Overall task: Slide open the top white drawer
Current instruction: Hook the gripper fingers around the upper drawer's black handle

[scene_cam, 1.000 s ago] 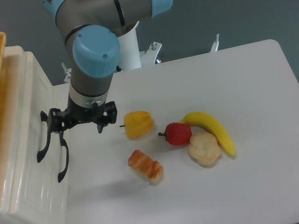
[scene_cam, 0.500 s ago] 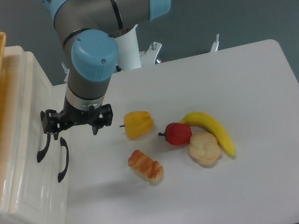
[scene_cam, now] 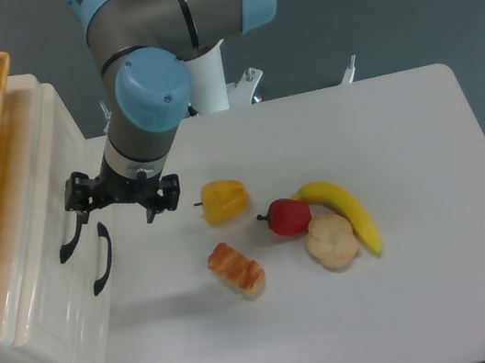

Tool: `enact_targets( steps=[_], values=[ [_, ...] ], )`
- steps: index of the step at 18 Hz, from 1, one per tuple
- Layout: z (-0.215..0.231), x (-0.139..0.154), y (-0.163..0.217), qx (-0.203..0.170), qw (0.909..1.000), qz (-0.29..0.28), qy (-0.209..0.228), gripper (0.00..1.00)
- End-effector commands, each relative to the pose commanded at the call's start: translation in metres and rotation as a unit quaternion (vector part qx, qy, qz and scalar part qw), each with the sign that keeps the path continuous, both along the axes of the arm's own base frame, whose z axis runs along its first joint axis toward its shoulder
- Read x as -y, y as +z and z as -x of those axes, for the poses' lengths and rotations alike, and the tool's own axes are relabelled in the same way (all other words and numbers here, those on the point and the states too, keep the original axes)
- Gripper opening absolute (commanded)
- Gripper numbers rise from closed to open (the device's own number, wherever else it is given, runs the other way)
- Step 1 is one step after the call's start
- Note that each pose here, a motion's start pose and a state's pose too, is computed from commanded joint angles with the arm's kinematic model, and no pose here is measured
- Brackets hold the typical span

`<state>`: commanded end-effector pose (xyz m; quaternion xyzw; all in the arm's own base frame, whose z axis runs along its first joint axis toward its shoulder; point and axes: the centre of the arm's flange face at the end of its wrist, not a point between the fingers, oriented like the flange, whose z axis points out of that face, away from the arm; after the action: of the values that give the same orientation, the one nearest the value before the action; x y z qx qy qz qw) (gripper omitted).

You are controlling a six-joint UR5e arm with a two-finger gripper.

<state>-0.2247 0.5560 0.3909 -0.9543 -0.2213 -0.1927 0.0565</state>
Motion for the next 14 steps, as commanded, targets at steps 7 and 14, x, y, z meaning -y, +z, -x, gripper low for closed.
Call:
enact_targets(
  steps=[7,14],
  values=[
    [-0.008,-0.006,-0.001,0.000,1.0000,-0.001,-0.008,1.00],
    [-0.011,-0.007,-0.006,0.000,0.9999,0.005,-0.011,1.00]
  ],
)
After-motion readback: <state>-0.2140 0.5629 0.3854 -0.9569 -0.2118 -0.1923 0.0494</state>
